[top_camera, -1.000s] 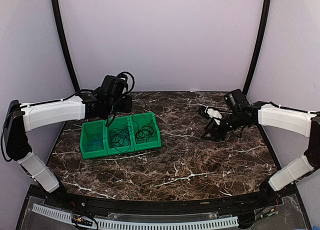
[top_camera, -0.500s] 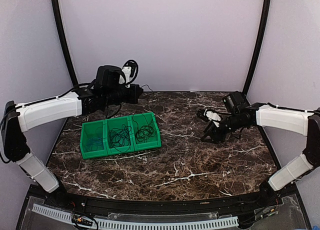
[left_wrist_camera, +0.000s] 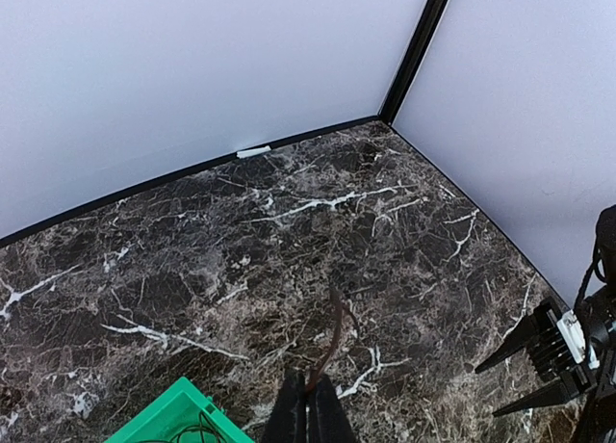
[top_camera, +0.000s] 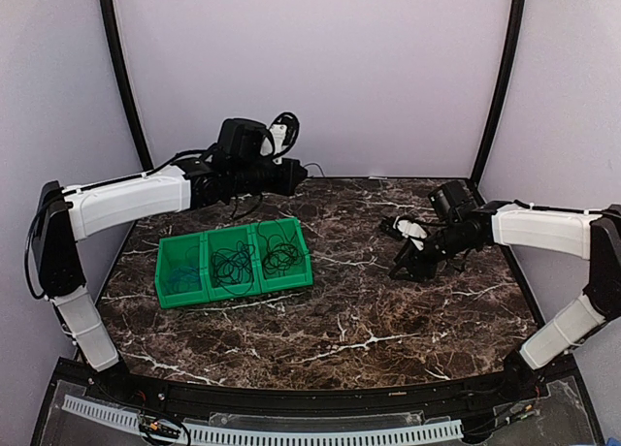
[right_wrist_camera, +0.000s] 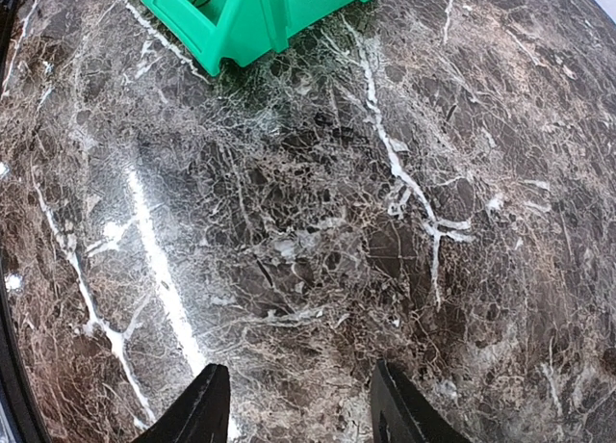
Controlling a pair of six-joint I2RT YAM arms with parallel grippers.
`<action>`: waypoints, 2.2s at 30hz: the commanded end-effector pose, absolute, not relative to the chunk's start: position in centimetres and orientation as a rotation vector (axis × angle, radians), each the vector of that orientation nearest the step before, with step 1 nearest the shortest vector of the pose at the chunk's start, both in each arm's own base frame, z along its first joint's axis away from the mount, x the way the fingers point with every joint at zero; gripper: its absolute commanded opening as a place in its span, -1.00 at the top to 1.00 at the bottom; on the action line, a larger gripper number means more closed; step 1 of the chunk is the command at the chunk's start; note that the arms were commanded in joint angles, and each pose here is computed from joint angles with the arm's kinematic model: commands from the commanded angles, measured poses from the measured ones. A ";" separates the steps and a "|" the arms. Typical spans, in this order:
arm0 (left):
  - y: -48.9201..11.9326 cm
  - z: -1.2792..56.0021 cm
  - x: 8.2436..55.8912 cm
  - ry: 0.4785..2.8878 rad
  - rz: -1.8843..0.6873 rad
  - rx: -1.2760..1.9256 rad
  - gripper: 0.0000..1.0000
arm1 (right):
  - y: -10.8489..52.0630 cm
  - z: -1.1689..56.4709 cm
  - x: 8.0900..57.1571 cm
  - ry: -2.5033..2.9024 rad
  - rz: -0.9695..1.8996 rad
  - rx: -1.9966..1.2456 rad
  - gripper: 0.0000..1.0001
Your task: Untangle the cables
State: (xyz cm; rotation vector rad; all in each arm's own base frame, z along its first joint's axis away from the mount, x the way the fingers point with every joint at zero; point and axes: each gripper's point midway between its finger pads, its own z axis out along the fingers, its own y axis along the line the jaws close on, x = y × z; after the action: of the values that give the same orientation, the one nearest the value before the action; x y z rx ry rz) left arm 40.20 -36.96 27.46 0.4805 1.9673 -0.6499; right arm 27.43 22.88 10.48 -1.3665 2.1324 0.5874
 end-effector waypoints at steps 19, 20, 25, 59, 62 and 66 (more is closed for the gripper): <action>-26.4 24.3 38.4 2.141 -0.059 0.385 1.00 | 23.0 10.1 27.4 2.128 0.601 -1.393 -0.05; -26.3 23.8 38.5 2.149 -0.039 0.387 1.00 | 23.0 10.1 27.4 2.129 0.600 -1.393 -0.04; -26.0 20.0 39.4 2.211 0.052 0.417 1.00 | 22.9 10.0 27.4 2.129 0.597 -1.396 -0.05; -30.0 11.2 36.6 2.488 -0.190 0.468 0.45 | 22.8 8.9 27.0 2.160 0.608 -1.428 -0.05; -29.1 13.0 35.9 2.477 -0.175 0.452 0.31 | 22.8 8.9 27.0 2.161 0.608 -1.429 -0.05; -27.4 15.1 35.0 2.464 -0.143 0.423 0.20 | 22.8 8.8 26.9 2.164 0.614 -1.432 -0.05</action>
State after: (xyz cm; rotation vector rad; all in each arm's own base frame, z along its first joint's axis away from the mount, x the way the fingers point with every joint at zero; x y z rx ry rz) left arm 35.97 -29.16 10.44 0.4731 2.5144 -0.1565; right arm 26.78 22.56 8.52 -1.4263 2.1771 0.5953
